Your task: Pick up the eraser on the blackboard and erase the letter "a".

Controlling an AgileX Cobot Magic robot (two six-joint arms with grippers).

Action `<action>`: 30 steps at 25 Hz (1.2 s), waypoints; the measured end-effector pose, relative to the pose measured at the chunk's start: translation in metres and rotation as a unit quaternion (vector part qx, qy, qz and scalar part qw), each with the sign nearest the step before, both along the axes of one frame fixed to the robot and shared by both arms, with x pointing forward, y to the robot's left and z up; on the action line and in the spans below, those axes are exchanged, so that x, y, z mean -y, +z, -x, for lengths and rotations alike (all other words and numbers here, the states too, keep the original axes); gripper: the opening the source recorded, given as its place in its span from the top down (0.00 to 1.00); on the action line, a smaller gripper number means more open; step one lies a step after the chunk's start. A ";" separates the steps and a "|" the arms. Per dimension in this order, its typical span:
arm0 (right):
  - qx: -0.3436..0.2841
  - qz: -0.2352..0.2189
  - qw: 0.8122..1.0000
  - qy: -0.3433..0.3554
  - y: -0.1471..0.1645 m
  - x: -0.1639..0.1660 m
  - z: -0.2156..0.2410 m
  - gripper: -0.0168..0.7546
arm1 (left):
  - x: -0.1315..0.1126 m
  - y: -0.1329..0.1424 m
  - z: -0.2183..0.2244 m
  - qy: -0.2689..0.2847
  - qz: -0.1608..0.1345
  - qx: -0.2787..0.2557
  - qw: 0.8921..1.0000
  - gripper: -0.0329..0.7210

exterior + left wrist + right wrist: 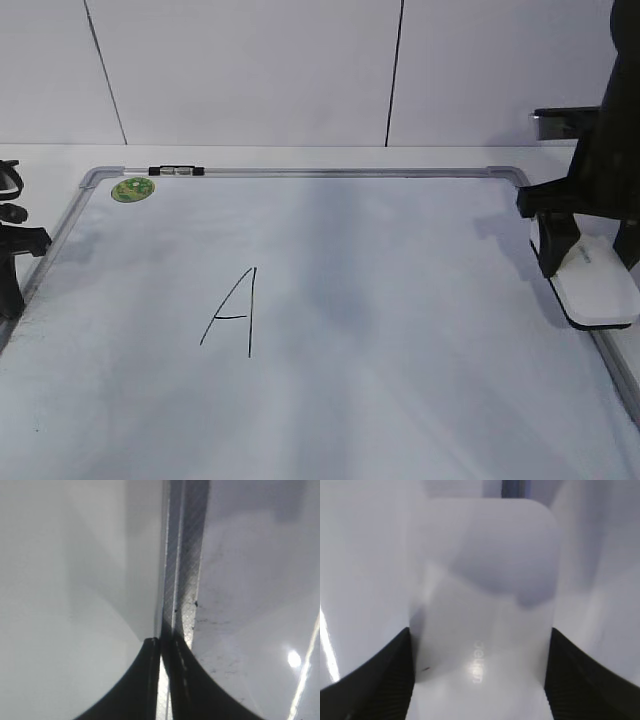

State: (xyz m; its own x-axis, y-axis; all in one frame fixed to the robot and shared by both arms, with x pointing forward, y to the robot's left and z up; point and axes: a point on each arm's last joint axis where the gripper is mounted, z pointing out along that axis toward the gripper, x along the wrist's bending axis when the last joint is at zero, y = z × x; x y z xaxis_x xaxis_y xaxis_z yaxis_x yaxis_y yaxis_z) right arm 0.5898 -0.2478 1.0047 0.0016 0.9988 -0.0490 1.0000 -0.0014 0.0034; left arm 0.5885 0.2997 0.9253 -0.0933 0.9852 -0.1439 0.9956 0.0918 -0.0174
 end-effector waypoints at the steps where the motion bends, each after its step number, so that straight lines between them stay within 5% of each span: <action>1: -0.004 0.001 1.000 0.003 -0.004 0.000 -0.001 0.26 | 0.000 0.000 0.000 0.000 0.000 0.000 1.000 0.94; 30: -0.003 -0.004 1.000 0.006 -0.037 -0.004 -0.020 0.26 | 0.000 0.000 0.000 0.003 0.005 -0.001 1.000 0.94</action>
